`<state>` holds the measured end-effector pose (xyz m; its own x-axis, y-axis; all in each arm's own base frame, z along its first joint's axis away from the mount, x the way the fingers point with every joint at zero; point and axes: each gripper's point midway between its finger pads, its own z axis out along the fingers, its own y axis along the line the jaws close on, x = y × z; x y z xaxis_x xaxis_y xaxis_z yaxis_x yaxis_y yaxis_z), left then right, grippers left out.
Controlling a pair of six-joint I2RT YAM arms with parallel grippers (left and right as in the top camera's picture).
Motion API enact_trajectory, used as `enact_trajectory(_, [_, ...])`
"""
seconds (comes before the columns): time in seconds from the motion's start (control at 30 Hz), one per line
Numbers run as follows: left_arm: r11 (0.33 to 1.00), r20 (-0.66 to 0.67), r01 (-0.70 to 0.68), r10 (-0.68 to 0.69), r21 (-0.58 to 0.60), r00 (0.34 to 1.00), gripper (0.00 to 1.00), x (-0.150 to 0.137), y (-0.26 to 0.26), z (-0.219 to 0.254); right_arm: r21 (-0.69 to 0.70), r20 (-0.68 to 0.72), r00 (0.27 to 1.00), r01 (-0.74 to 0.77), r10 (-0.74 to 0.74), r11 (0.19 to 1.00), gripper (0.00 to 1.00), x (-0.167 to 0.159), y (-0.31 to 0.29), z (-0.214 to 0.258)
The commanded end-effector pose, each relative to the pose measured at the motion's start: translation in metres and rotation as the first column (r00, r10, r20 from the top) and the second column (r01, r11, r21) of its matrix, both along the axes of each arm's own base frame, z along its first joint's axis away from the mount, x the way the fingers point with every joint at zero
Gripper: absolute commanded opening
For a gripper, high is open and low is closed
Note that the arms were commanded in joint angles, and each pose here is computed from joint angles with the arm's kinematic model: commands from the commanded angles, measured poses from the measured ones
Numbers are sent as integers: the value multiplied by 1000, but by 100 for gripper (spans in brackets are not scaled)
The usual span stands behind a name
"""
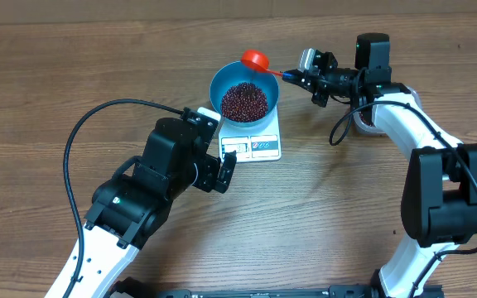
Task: Scoop item into bowl and weigh 150g on scale
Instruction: 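Tilt the scoop with the right gripper to pour beans into the bowl, then carry the empty scoop right back to the bean tub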
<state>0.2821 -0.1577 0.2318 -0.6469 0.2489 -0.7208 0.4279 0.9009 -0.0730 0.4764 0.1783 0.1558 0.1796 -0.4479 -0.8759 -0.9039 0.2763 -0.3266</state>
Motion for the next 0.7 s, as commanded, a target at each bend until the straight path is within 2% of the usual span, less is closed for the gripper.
enact_trajectory(0.0, [1000, 0, -7, 7, 12, 1000, 99, 1, 3, -3, -3, 10, 1000, -3, 3, 1000, 4, 2, 1, 3])
enact_trajectory(0.23, [1000, 0, -7, 7, 12, 1000, 100, 1, 3, -3, -4, -57, 998, 0, 0, 1000, 4, -5, 0, -5])
enact_trajectory(0.4, [1000, 0, -7, 7, 12, 1000, 100, 1, 3, -3, 8, -180, 983, 26, -24, 1000, 4, -15, -1, -10])
enact_trajectory(0.47, [1000, 0, -7, 7, 12, 1000, 100, 1, 3, -3, 37, -248, 967, 71, -60, 997, 4, -17, -2, 0])
enact_trajectory(0.67, [1000, 0, -7, 7, 12, 1000, 100, 1, 3, -3, 61, -316, 933, 202, -173, 977, 4, -22, -10, 45])
